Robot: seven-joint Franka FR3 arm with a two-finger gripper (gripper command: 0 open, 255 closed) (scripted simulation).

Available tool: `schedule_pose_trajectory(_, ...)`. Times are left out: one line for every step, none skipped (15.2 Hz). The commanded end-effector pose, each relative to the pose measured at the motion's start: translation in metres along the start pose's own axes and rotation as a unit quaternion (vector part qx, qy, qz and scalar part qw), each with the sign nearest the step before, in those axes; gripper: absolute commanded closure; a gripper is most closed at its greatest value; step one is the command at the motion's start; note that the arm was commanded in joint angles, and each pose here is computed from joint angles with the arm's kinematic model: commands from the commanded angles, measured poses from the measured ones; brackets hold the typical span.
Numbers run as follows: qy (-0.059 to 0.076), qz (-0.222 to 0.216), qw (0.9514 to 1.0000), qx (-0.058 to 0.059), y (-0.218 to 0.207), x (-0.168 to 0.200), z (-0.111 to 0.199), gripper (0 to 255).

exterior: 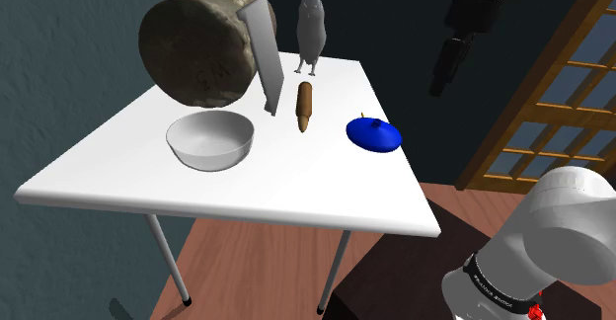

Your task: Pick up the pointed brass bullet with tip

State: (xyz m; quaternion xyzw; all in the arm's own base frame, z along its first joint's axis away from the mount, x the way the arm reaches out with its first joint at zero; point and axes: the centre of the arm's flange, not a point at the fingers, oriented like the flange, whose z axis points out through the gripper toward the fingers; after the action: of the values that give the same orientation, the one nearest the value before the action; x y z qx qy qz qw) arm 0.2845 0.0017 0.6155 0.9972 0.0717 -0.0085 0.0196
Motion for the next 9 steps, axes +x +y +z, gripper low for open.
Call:
schedule_pose_trajectory(0.0, 0.0, 1.0, 0.0, 0.0, 0.0, 0.0, 0)
schedule_pose_trajectory(-0.001, 0.013, 0.9999, -0.001, -0.004, 0.012, 0.004, 0)
schedule_pose_trajectory(-0.003, 0.026, 0.9997, -0.003, -0.008, 0.025, 0.008, 0)
schedule_pose_trajectory(-0.004, 0.039, 0.9992, -0.004, -0.011, 0.037, 0.013, 0)
schedule_pose_trajectory(-0.005, 0.051, 0.9986, -0.006, -0.014, 0.05, 0.017, 0)
schedule_pose_trajectory(-0.007, 0.064, 0.9979, -0.007, -0.017, 0.063, 0.021, 0)
schedule_pose_trajectory(-0.008, 0.077, 0.9969, -0.009, -0.02, 0.075, 0.026, 0)
schedule_pose_trajectory(-0.009, 0.09, 0.9958, -0.01, -0.022, 0.088, 0.03, 0)
schedule_pose_trajectory(-0.01, 0.103, 0.9946, -0.012, -0.023, 0.101, 0.035, 0)
